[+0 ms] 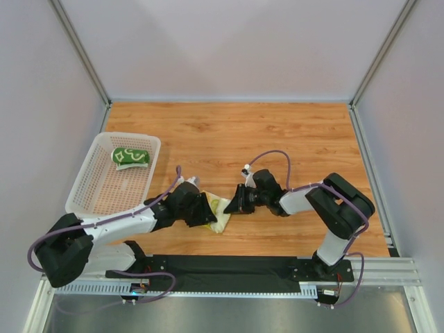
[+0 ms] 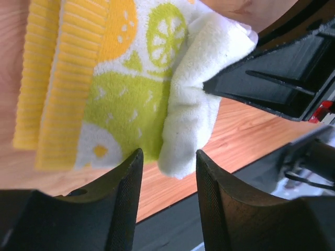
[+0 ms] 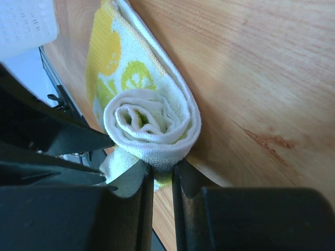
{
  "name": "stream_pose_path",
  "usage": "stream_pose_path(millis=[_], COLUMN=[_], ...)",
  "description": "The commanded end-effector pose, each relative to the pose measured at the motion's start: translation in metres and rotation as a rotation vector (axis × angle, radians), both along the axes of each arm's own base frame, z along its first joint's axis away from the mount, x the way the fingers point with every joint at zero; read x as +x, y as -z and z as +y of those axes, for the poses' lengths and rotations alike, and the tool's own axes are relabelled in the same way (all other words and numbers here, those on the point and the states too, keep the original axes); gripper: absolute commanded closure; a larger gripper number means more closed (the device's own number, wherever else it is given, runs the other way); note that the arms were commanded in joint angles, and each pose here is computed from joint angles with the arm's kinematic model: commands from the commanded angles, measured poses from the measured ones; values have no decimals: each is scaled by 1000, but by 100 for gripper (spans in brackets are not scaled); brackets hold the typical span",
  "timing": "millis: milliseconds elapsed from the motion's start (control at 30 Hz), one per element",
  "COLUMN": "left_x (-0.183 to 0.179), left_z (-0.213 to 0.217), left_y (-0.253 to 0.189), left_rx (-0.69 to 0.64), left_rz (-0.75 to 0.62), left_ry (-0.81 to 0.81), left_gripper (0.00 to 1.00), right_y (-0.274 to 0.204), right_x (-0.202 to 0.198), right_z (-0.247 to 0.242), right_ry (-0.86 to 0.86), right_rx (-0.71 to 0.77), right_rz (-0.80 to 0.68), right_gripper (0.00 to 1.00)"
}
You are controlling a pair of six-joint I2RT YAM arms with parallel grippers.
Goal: Roll the towels
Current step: Roll the towel
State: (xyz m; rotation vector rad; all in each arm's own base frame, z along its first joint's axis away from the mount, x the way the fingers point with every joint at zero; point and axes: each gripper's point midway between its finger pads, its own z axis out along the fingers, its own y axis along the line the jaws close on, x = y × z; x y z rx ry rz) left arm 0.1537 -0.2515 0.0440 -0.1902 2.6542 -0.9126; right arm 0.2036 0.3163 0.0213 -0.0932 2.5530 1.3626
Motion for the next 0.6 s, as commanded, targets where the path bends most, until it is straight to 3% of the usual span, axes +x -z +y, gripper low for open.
stream_pose_path(millis=[0,133,233,567], left_x=[-1,8,2,-5], left_z=[36,37,9,-33], left_y=[-2,-25,-44,-22], left_rx=[299,467,498,612], left_rz=[-97,-285,-394,-413], left_ry=[-1,10,119,270], left_gripper=[49,50,55,57], right_y=[2,-6,-5,-5], right_x=[2,3,1,1], right_z=[-5,-3,-5,-6], right_ry=[28,24,27,30], right_rx=[-70,-93,-124,-145], right_rz=[4,-8,2,11], right_gripper=[93,93,94,96])
